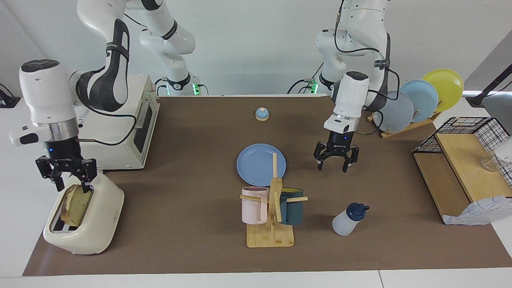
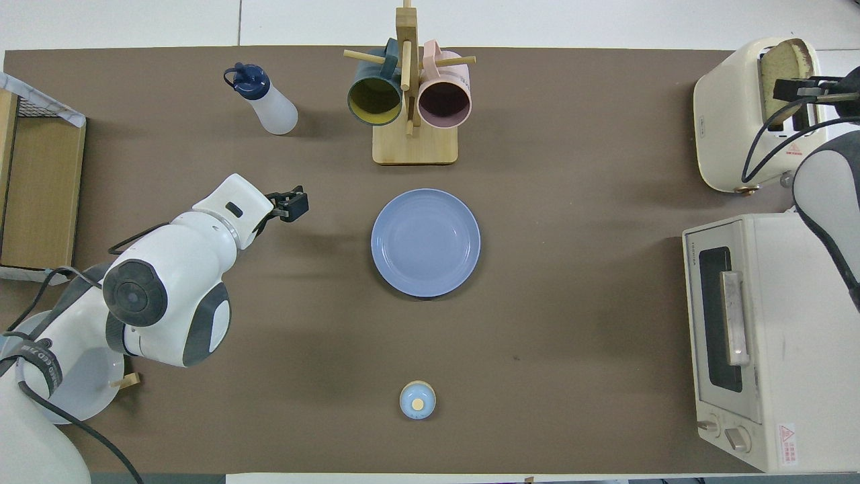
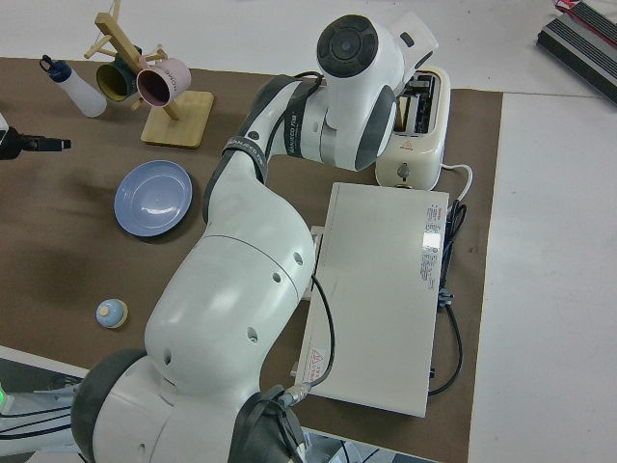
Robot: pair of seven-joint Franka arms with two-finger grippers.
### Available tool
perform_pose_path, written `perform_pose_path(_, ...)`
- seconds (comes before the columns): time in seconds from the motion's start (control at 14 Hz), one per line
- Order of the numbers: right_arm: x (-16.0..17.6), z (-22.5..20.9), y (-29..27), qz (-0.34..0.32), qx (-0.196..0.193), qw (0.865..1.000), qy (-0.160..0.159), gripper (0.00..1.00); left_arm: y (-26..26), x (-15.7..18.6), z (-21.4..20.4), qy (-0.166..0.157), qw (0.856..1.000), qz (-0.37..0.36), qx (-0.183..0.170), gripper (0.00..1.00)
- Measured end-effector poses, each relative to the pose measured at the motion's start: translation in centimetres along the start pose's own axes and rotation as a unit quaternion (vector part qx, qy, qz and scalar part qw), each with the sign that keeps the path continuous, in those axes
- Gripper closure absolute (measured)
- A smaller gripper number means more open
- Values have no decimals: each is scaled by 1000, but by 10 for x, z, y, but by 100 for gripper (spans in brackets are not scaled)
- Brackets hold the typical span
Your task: Put bread on plate and add seasoning
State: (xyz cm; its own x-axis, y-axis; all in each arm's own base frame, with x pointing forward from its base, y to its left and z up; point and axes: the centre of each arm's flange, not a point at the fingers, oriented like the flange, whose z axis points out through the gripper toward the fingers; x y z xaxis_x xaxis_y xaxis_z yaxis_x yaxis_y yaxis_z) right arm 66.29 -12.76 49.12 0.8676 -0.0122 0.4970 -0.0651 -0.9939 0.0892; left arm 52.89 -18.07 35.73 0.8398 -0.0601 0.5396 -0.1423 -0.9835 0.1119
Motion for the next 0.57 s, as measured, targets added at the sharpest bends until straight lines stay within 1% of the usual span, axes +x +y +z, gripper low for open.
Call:
perform_pose_path(0.07,2,1,1,-6,-1,1000,1,42,-2,-1,6,9,1000,-1,-2,0)
perform_pose_path(0.14,3,3,2,-14,-1,1000,1,42,-7,-2,14,18,1000,-4,-2,0)
perform_pose_path(0.29,3,7,3,-21,-1,1000,-1,63,-20,0,33,30,999,-9,6,0)
perform_pose_path(0.43,5,6,1,-24,-1,1000,1,87,-29,10,53,37,999,-1,31,0)
perform_pose_path(0.5,8,4,-1,-25,0,1000,4,90,-31,18,61,48,998,1,47,0)
perform_pose_path(0.57,11,0,-2,-26,0,1000,8,90,-29,25,68,65,996,-5,58,0)
